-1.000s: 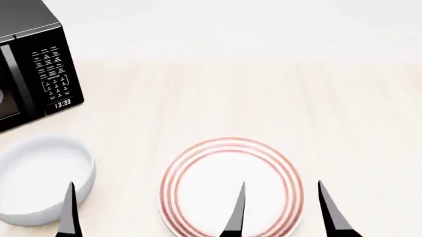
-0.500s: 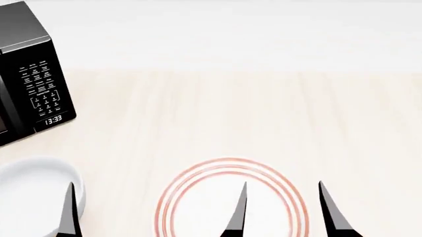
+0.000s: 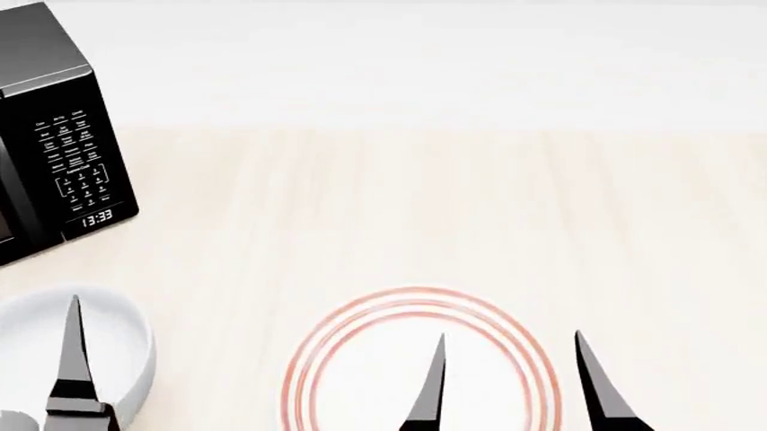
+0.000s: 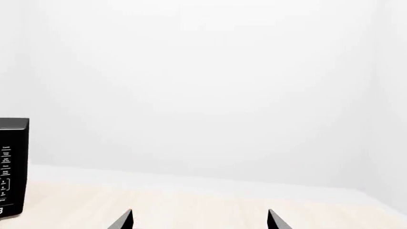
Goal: Pick up the white bowl and put it on the plate.
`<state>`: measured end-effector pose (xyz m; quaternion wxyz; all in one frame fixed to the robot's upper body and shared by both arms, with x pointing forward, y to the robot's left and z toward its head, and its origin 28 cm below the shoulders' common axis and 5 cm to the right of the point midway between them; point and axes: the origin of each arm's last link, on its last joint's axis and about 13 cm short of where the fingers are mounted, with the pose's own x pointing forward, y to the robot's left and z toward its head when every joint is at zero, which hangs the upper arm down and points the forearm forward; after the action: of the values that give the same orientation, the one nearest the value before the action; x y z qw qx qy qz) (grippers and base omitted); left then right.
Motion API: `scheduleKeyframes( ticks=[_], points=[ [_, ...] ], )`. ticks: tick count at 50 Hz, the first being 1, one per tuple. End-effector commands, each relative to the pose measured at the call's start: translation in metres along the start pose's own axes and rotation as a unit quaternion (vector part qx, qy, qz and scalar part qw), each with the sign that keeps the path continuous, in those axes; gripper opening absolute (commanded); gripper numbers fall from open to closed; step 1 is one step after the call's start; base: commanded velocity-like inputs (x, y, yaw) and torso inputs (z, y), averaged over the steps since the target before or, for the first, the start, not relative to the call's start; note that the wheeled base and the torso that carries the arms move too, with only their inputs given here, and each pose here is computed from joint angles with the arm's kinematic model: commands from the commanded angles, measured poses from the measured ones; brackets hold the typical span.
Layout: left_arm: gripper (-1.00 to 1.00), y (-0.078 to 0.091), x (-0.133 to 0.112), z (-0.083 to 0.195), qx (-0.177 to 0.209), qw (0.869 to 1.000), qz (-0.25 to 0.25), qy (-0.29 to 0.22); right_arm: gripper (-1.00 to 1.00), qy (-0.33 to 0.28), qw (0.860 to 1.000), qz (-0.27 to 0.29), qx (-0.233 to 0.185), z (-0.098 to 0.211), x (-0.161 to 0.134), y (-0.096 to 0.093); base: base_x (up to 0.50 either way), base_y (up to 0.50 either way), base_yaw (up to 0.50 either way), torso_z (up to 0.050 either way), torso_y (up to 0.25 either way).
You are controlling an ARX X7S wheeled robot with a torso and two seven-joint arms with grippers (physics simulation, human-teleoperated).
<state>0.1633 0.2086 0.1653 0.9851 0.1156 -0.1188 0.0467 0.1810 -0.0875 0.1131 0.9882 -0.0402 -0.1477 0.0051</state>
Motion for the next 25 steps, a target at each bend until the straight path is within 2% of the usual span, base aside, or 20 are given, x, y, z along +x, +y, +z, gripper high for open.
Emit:
scheduleKeyframes(
  ticks=[1, 5, 7, 8, 10, 13, 18, 20, 22, 25],
  points=[
    [1.0, 0.02, 0.012, 0.007, -0.022, 0.998, 0.045, 0.039, 1.0, -0.004, 1.0, -0.004, -0.005, 0.0, 0.003, -0.003, 0.0, 0.0, 0.0, 0.0, 0.0],
    [1.0, 0.037, 0.023, 0.025, 0.007, 0.997, 0.061, 0.052, 1.0, -0.006, 1.0, -0.006, -0.005, 0.0, 0.002, -0.005, 0.0, 0.0, 0.0, 0.0, 0.0],
    [1.0, 0.039, 0.027, 0.045, -0.004, 0.999, 0.011, 0.048, 1.0, -0.004, 1.0, -0.008, -0.005, -0.001, 0.002, -0.005, 0.0, 0.0, 0.0, 0.0, 0.0],
    [1.0, 0.046, 0.021, 0.046, -0.005, 0.998, 0.011, 0.055, 1.0, -0.004, 1.0, -0.008, -0.005, 0.0, 0.001, -0.004, 0.0, 0.0, 0.0, 0.0, 0.0],
    [1.0, 0.061, 0.017, 0.054, -0.016, 0.994, 0.075, 0.072, 1.0, -0.003, 1.0, -0.008, -0.006, -0.001, 0.001, -0.005, 0.0, 0.0, 0.0, 0.0, 0.0],
    [1.0, 0.075, 0.021, 0.063, -0.032, 0.992, 0.083, 0.086, 1.0, -0.004, 1.0, -0.01, -0.005, 0.001, 0.0, -0.005, 0.0, 0.0, 0.0, 0.0, 0.0],
    [1.0, 0.086, 0.032, 0.053, -0.096, 0.982, 0.068, 0.149, 1.0, -0.004, 1.0, -0.011, -0.004, 0.001, -0.001, -0.005, 0.0, 0.0, 0.0, 0.0, 0.0],
    [1.0, 0.09, 0.037, 0.05, -0.1, 0.979, 0.067, 0.167, 1.0, -0.003, 1.0, -0.012, -0.004, 0.0, -0.001, -0.005, 0.0, 0.0, 0.0, 0.0, 0.0],
    [1.0, 0.094, 0.041, 0.051, -0.085, 0.979, 0.071, 0.169, 1.0, -0.002, 1.0, -0.009, -0.003, -0.001, -0.001, -0.005, 0.0, 0.0, 0.0, 0.0, 0.0],
    [1.0, 0.098, 0.048, 0.049, -0.094, 0.974, 0.073, 0.191, 1.0, 0.0, 1.0, -0.007, -0.004, -0.002, -0.002, -0.004, 0.0, 0.0, 0.0, 0.0, 0.0]
  ],
)
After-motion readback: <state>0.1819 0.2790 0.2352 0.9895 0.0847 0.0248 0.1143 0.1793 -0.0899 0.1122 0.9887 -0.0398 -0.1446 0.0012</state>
